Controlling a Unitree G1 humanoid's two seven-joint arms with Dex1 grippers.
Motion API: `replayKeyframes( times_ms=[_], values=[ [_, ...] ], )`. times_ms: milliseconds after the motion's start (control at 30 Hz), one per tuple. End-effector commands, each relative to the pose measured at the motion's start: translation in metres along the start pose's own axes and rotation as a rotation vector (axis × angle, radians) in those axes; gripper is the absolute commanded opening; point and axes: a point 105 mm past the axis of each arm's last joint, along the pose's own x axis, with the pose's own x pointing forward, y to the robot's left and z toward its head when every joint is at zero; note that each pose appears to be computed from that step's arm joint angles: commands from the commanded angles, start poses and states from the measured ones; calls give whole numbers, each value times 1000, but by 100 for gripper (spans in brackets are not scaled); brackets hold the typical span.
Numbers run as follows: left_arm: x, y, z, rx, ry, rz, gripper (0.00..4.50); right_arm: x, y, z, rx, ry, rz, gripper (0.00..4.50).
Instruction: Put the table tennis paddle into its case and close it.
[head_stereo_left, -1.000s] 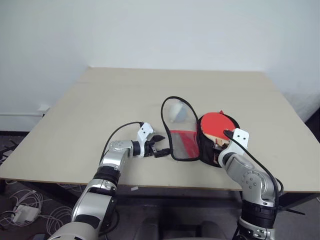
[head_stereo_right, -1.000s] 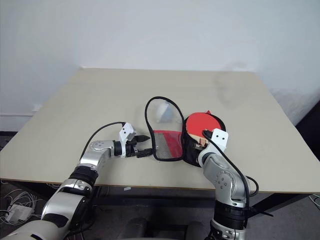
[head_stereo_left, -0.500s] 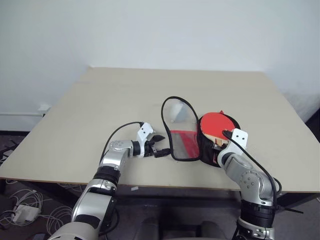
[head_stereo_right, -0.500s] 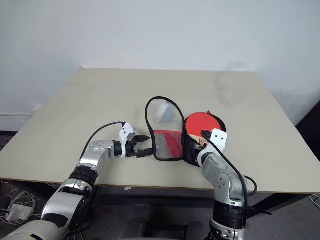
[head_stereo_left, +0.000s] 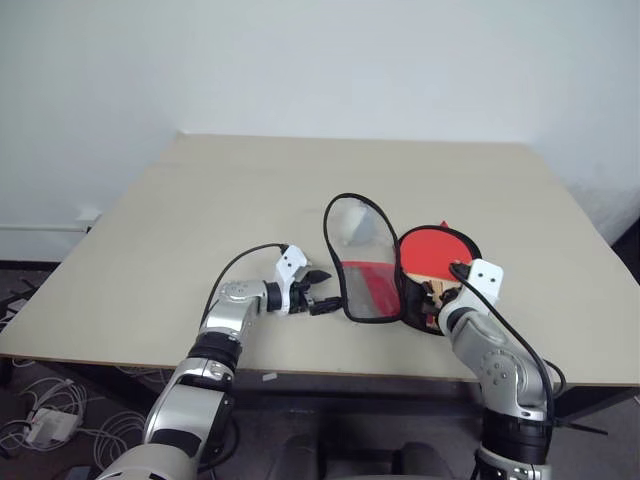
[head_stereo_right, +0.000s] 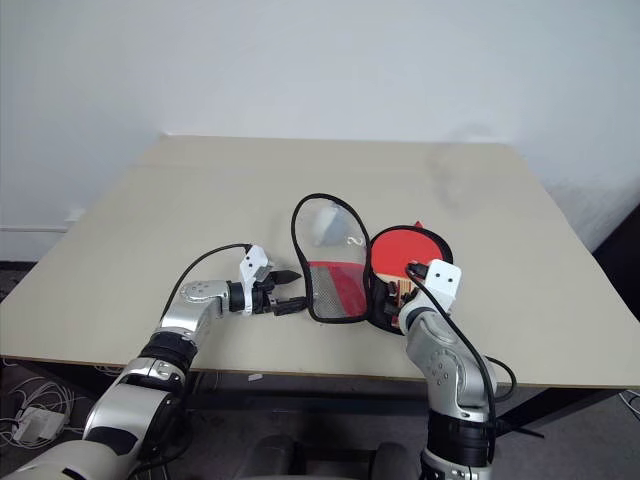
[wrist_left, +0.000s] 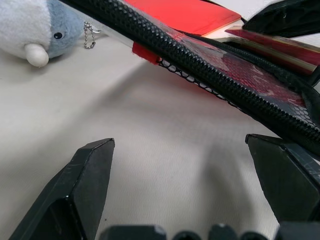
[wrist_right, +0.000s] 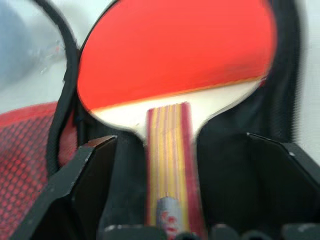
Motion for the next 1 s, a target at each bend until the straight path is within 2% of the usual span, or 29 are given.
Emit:
replayKeyframes(
  times_ms=[33,233,367,600,767,900,1000],
  values=[
    [6,1,35,51,-96,-20,450,-22,2,71,77,-320,100,447],
    [34,-15,55,20,-161,-77,450,-16,-23,98,61,-413,25,447],
    [59,-38,68,5,-208,-158,450,-11,-30,102,61,-431,-8,447],
    [91,-74,71,-2,-225,-234,450,-6,-45,97,87,-437,-79,447],
    [89,-70,68,-74,-219,-195,450,-10,-55,96,103,-463,-122,447],
    [78,-54,68,-150,-195,-134,450,-10,-59,94,98,-463,-133,447],
    [73,-40,59,-234,-121,-65,450,-9,-61,91,100,-456,-142,447]
  ],
)
